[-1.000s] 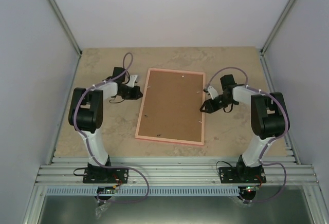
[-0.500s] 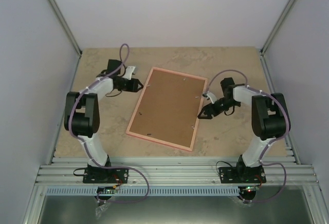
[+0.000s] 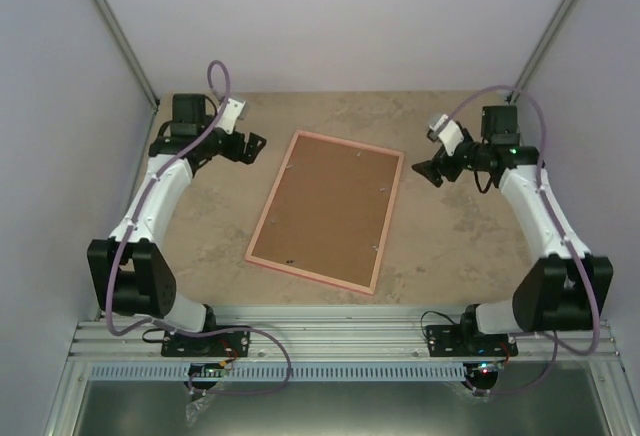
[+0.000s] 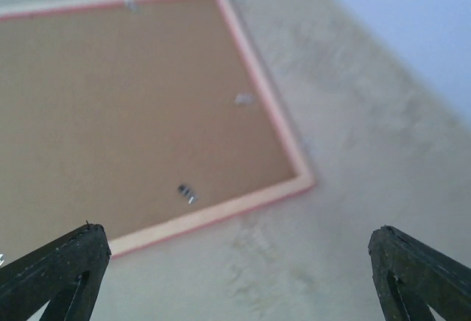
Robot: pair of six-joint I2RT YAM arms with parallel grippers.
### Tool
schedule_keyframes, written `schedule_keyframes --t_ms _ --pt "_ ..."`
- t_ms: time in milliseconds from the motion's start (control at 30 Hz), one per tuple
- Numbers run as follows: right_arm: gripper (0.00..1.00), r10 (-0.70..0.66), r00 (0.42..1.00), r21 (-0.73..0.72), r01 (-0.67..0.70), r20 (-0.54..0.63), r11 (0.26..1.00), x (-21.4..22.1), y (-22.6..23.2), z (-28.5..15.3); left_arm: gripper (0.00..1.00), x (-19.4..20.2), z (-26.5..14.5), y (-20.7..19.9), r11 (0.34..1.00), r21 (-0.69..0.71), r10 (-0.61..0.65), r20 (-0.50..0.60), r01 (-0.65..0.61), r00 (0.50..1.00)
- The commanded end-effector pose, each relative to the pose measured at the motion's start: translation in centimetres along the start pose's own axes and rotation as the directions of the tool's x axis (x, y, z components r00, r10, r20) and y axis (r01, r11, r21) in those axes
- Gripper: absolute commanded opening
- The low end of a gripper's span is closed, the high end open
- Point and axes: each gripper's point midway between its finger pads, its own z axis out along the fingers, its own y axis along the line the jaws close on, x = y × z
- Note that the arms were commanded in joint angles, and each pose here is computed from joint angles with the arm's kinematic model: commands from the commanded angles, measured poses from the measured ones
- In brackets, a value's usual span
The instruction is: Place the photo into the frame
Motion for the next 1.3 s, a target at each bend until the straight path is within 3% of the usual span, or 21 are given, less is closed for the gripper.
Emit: schedule_keyframes --t_ms 0,100,233,333,400,467,700,833,967,1033,1100,1267 --pt "0.98 -0.218 0.955 0.129 0.195 0.200 0.972 -5.9 -0.4 -3.6 0.99 2.3 -1.0 -1.4 0.995 0.082 0.064 -0.161 -0.051 0.985" --pt "0.98 -0.256 0.913 -0.019 0.276 0.316 0.961 -7.7 3.8 -3.9 0.99 4.7 -2.8 -3.0 0.982 0.122 0.163 -0.188 -0.142 0.969" --pt "0.98 -0.285 0.941 -0.267 0.326 0.184 0.907 -5.0 11.3 1.4 0.99 9.7 -3.9 -4.4 0.955 0.131 0.290 -0.248 -0.264 0.924" --pt "0.98 -0.265 0.951 -0.328 0.305 0.161 0.894 -3.4 14.5 3.9 0.97 14.1 -3.1 -6.5 0.903 0.183 0.430 -0.334 -0.389 0.839" --pt "0.96 -0.264 0.953 -0.368 0.300 0.146 0.880 -2.8 16.0 4.9 0.90 16.3 -2.5 -7.6 0.867 0.205 0.498 -0.370 -0.454 0.784" --pt "0.90 -0.272 0.954 -0.401 0.300 0.126 0.865 -2.3 17.2 5.9 0.79 17.2 -1.8 -8.2 0.854 0.205 0.520 -0.367 -0.479 0.771" --pt "0.63 -0.284 0.957 -0.463 0.279 0.061 0.841 1.1 19.3 8.2 0.44 21.1 0.7 -11.7 0.779 0.351 0.626 -0.379 -0.519 0.682" --pt "0.56 -0.274 0.961 -0.472 0.255 0.029 0.844 1.9 19.3 8.7 0.34 22.9 2.1 -12.4 0.750 0.388 0.660 -0.391 -0.535 0.642" --pt "0.51 -0.264 0.964 -0.472 0.242 0.019 0.848 2.1 19.3 8.8 0.27 27.3 2.9 -11.5 0.701 0.419 0.712 -0.464 -0.577 0.528" --pt "0.50 -0.266 0.964 -0.468 0.244 0.020 0.849 2.2 19.2 8.9 0.24 28.8 2.8 -11.3 0.698 0.440 0.713 -0.494 -0.565 0.497" --pt "0.49 -0.265 0.964 -0.463 0.245 0.022 0.852 1.9 19.0 9.1 0.24 28.0 2.6 -11.5 0.705 0.438 0.707 -0.490 -0.557 0.510" --pt "0.46 -0.250 0.967 -0.467 0.244 0.051 0.850 0.4 19.1 10.0 0.28 21.3 1.2 -14.4 0.778 0.438 0.612 -0.366 -0.451 0.701"
